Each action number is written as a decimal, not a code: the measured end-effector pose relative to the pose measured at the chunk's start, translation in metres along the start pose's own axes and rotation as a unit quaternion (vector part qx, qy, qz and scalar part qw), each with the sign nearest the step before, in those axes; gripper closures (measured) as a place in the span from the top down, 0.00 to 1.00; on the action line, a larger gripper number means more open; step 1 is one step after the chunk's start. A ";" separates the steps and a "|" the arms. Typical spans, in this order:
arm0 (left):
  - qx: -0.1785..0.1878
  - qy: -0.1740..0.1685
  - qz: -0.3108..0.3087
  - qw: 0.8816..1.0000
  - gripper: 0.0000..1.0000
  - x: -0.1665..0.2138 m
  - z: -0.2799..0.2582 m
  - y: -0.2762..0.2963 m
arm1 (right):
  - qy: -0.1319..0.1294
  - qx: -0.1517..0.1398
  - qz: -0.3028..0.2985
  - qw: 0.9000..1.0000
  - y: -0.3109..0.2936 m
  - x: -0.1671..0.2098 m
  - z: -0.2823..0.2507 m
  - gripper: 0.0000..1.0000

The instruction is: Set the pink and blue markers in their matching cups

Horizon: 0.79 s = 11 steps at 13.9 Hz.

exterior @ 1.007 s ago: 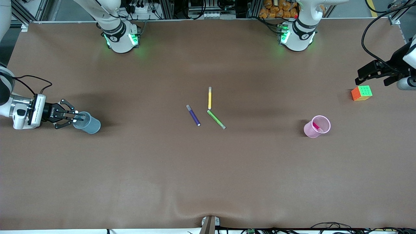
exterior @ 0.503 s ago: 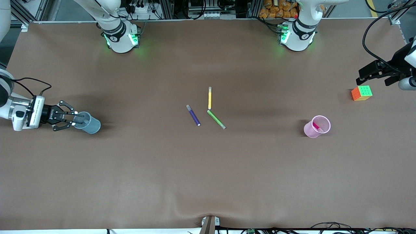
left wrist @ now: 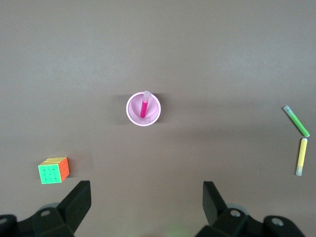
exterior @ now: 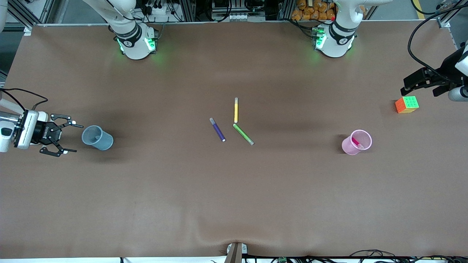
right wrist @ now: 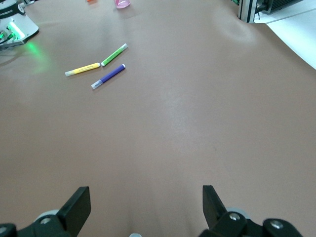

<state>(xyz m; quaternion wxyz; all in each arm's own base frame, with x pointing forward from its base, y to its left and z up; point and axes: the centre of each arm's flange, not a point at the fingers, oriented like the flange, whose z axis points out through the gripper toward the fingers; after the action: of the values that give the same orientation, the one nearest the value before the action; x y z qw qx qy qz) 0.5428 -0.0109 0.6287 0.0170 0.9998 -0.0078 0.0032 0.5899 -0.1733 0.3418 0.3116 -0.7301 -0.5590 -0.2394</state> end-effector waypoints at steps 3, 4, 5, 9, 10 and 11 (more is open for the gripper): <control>0.000 0.000 0.000 1.000 1.00 0.000 0.000 0.000 | -0.033 0.010 0.040 0.999 0.000 0.024 -0.004 1.00; 0.000 0.000 0.000 1.000 1.00 0.000 0.000 0.000 | -0.054 0.013 0.059 0.997 -0.001 0.035 -0.006 1.00; 0.000 0.000 0.000 1.000 1.00 0.000 0.000 0.000 | -0.070 0.013 0.079 0.994 -0.003 0.048 -0.008 1.00; 0.000 0.000 0.000 1.000 1.00 0.000 0.000 0.000 | -0.131 -0.002 0.185 0.974 -0.020 0.106 -0.017 1.00; 0.000 0.000 -0.001 1.000 1.00 0.000 0.000 -0.001 | -0.149 -0.008 0.213 0.966 -0.025 0.121 -0.021 1.00; 0.000 0.000 -0.001 1.000 1.00 0.000 0.000 -0.001 | -0.162 -0.016 0.234 0.958 -0.029 0.135 -0.024 1.00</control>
<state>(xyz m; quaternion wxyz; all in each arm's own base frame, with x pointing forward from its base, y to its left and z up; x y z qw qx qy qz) 0.5428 -0.0103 0.6287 0.0171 0.9998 -0.0073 0.0032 0.5973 -0.0956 0.4578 0.2519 -0.8745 -0.4117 -0.0472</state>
